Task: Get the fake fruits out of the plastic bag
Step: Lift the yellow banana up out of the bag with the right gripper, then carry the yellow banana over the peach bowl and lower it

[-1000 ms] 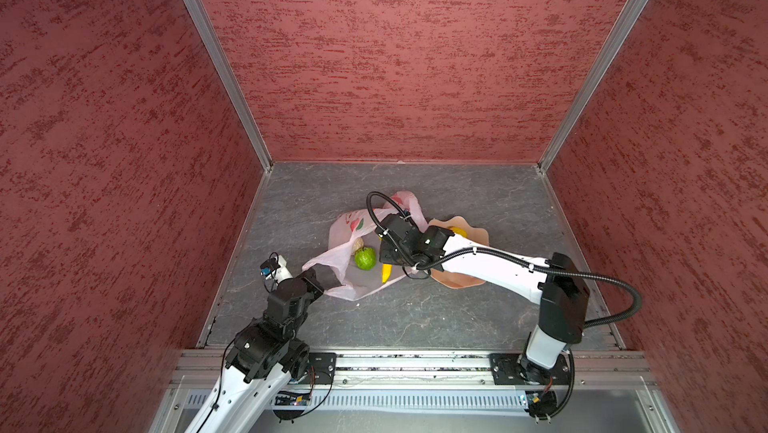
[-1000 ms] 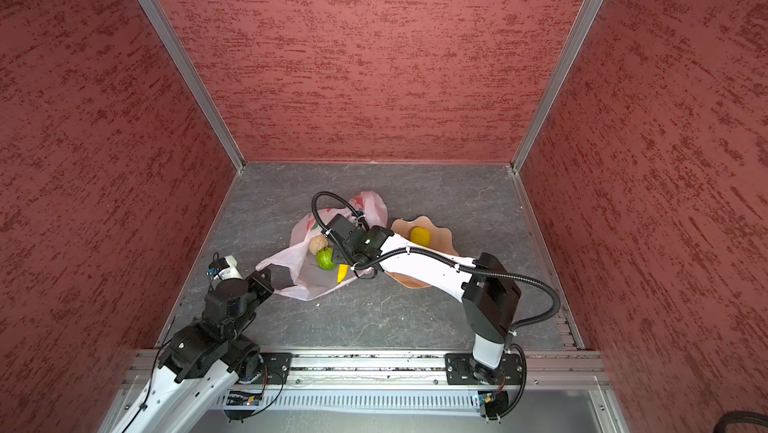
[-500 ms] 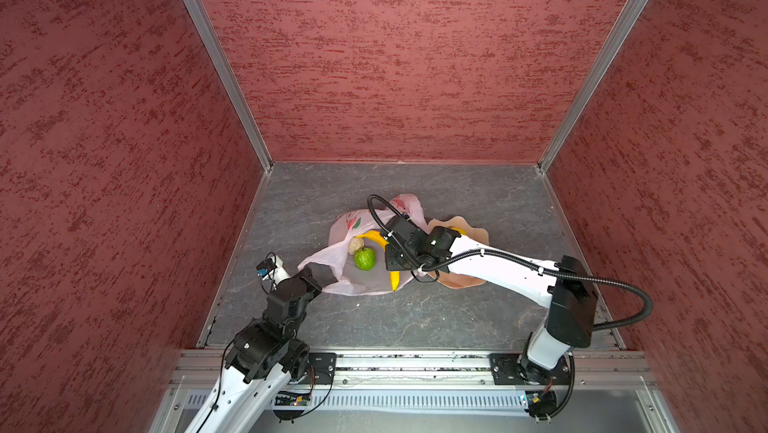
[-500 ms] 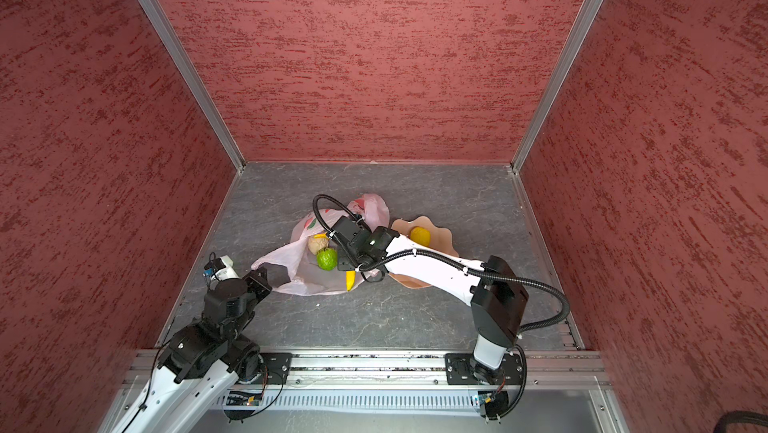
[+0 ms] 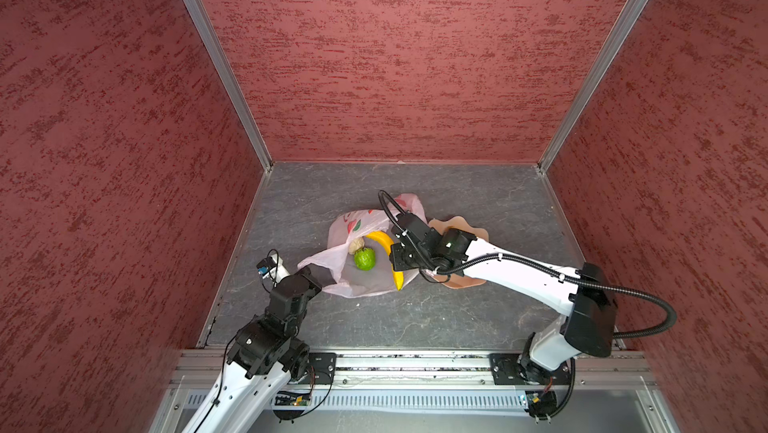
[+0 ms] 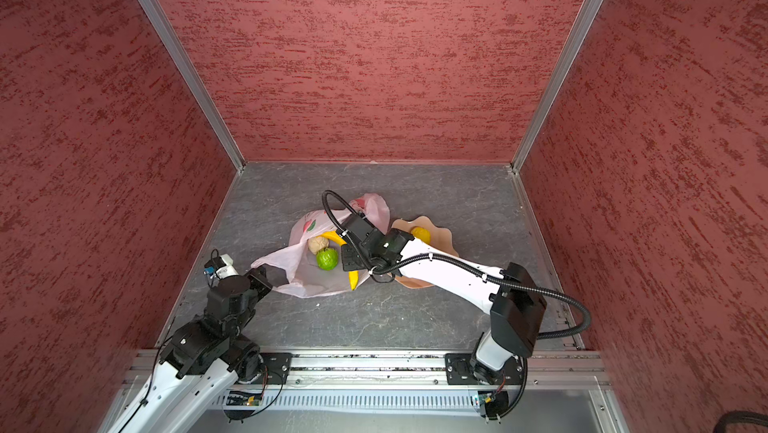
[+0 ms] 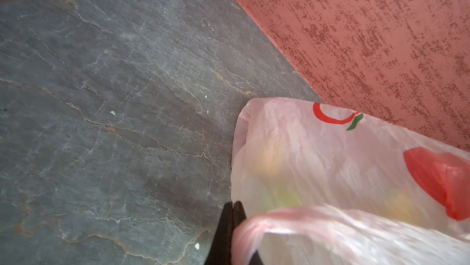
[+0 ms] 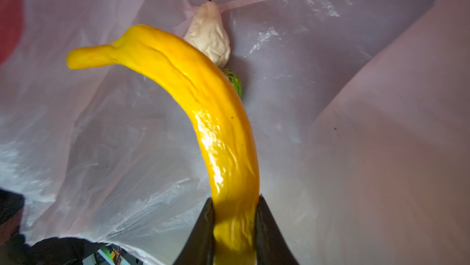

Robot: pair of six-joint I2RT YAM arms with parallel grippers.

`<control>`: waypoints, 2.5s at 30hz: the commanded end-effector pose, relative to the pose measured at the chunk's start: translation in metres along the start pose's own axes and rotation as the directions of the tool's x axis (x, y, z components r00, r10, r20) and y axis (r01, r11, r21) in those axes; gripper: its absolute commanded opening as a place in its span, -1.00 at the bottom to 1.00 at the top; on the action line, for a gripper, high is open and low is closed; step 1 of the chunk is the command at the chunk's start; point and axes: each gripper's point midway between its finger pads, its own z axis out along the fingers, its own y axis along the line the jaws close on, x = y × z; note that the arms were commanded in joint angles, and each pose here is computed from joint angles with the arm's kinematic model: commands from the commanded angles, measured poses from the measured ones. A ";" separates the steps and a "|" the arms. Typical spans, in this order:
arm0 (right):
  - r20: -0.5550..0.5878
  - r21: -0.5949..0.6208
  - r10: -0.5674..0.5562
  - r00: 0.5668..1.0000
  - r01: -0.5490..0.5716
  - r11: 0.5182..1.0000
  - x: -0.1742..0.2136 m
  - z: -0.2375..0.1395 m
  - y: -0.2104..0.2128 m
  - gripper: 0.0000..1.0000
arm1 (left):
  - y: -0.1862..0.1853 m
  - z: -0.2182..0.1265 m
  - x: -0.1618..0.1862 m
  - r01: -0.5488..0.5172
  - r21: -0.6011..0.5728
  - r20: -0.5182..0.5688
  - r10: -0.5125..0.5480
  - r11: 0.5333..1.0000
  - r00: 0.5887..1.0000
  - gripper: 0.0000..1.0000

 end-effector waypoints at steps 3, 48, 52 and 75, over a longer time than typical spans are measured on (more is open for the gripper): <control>0.074 -0.151 -0.135 0.988 0.145 0.978 -0.013 -0.014 0.028 -0.58 | -0.018 0.000 -0.007 0.009 0.043 0.003 -0.009 0.999 1.000 -0.89; 0.522 0.185 0.245 0.817 -0.388 0.903 -0.111 -0.170 -0.170 -0.56 | -0.013 -0.004 -0.008 0.010 0.028 0.002 -0.010 1.000 1.000 -0.88; 0.516 0.235 0.319 0.795 -0.490 0.840 -0.083 -0.159 -0.204 -0.55 | -0.013 -0.003 -0.007 0.004 0.023 -0.001 -0.004 1.000 1.000 -0.88; 0.479 0.348 0.530 0.700 -0.706 0.617 0.024 -0.097 -0.278 -0.53 | -0.012 0.000 0.001 -0.009 0.017 -0.030 0.009 1.000 0.999 -0.86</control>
